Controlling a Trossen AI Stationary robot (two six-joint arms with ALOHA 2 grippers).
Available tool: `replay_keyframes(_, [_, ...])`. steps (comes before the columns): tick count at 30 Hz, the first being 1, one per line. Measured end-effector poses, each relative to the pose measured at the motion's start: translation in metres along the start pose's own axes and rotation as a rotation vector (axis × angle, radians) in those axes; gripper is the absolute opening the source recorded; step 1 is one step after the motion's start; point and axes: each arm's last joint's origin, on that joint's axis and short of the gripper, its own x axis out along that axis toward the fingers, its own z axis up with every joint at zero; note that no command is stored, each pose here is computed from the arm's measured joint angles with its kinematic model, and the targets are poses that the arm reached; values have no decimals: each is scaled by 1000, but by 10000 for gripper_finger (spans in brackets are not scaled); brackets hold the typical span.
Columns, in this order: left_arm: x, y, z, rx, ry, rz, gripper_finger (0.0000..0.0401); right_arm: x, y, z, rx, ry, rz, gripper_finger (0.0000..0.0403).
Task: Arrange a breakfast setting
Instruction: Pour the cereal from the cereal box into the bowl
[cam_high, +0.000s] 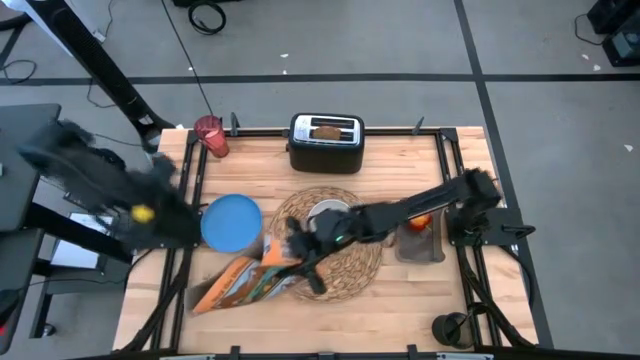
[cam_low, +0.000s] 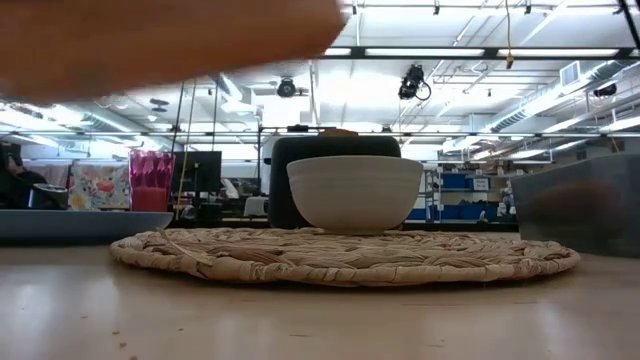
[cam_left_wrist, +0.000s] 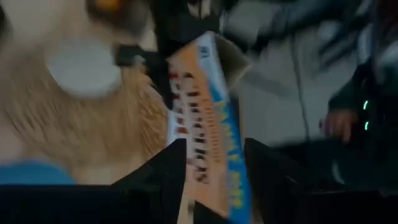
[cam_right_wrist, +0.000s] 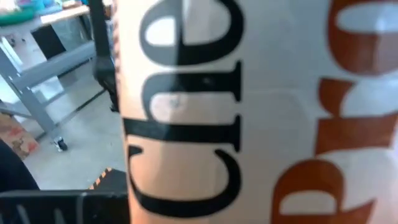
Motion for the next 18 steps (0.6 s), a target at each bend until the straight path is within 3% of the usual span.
replay_keyframes(3, [-25,8,2,56,-169,20,170,-43,9,30,7,-13,-5,142])
replay_keyframes(7, [-28,5,8,185,-307,76,171,-108,22,67,5,-82,-37,141])
replay_keyframes(13, [5,-23,23,339,-418,159,194,-193,36,106,9,-271,-53,141])
replay_keyframes(18, [52,-46,42,409,-453,142,257,-228,36,116,-26,-342,-62,140])
